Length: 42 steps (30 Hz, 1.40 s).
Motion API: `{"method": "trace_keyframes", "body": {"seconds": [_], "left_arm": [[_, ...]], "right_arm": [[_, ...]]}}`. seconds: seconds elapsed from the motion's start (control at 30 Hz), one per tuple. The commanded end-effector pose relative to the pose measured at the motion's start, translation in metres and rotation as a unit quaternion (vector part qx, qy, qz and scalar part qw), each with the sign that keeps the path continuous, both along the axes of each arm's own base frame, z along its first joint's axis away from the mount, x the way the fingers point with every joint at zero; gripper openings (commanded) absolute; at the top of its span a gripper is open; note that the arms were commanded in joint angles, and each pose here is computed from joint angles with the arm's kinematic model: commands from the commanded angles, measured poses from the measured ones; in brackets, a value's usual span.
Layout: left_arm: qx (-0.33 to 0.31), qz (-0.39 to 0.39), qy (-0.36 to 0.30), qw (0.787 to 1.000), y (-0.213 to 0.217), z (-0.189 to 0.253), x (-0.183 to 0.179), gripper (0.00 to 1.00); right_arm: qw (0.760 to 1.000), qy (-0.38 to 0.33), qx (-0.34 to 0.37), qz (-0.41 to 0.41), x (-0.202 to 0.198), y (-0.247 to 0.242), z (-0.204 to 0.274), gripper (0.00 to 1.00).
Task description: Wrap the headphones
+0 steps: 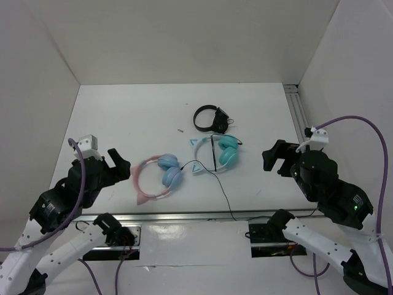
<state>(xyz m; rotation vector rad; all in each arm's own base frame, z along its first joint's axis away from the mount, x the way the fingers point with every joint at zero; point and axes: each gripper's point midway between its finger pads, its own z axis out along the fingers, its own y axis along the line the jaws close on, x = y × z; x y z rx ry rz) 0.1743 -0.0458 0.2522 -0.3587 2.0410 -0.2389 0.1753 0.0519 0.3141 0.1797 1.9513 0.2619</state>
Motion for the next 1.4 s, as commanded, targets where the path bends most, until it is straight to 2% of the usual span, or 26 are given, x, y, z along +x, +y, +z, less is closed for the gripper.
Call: {"method": "trace_keyframes", "body": {"seconds": [0.0,0.13,0.2,0.23,0.3,0.37,0.6,0.73,0.93,1.03,1.07,1.13,1.23,1.27,1.37], "left_arm": [[-0.008,-0.013,-0.019,1.000,-0.005,0.008,0.003,1.00],[-0.002,-0.033,0.000,0.999,-0.017,0.001,0.009,1.00],[-0.019,-0.036,0.024,0.999,-0.029,-0.003,0.012,1.00],[-0.049,-0.030,0.035,0.998,-0.036,-0.005,0.012,1.00],[-0.081,-0.052,0.057,0.994,-0.061,-0.030,0.020,1.00],[-0.099,-0.038,0.077,0.991,-0.073,-0.066,0.030,1.00],[-0.023,0.064,0.183,0.981,-0.060,-0.162,0.042,1.00],[0.000,0.103,0.206,0.973,-0.053,-0.192,0.044,1.00],[-0.008,0.140,0.202,0.969,-0.033,-0.212,0.059,1.00],[-0.033,0.133,0.215,0.967,-0.032,-0.221,0.063,0.90],[-0.043,0.121,0.220,0.967,-0.035,-0.221,0.063,0.90],[-0.039,0.126,0.234,0.963,-0.031,-0.230,0.062,0.89],[-0.027,0.122,0.254,0.959,-0.030,-0.239,0.057,0.82],[-0.029,0.119,0.261,0.958,-0.033,-0.239,0.057,0.78],[-0.023,0.120,0.272,0.954,-0.032,-0.243,0.055,0.56]], "right_arm": [[0.999,-0.033,0.009,0.000,0.008,0.003,0.016,1.00],[0.999,-0.031,0.009,0.015,0.011,0.011,0.014,1.00],[0.999,-0.027,0.016,0.034,0.012,0.021,0.014,1.00],[0.999,-0.023,0.017,0.042,0.014,0.027,0.010,1.00],[0.996,-0.018,0.032,0.078,0.017,0.045,0.003,1.00],[0.993,-0.013,0.043,0.107,0.016,0.059,-0.003,1.00],[0.982,0.009,0.054,0.183,0.012,0.091,-0.026,1.00],[0.978,0.006,0.058,0.201,0.013,0.099,-0.030,1.00],[0.973,0.011,0.060,0.223,0.010,0.107,-0.041,1.00],[0.972,0.008,0.063,0.228,0.008,0.107,-0.039,1.00],[0.970,0.005,0.067,0.232,0.006,0.108,-0.037,1.00],[0.970,0.005,0.067,0.232,0.006,0.108,-0.037,1.00],[0.970,0.000,0.069,0.232,0.004,0.107,-0.035,1.00],[0.970,-0.004,0.071,0.233,0.005,0.107,-0.033,1.00],[0.970,-0.004,0.071,0.233,0.005,0.107,-0.033,1.00]]}}
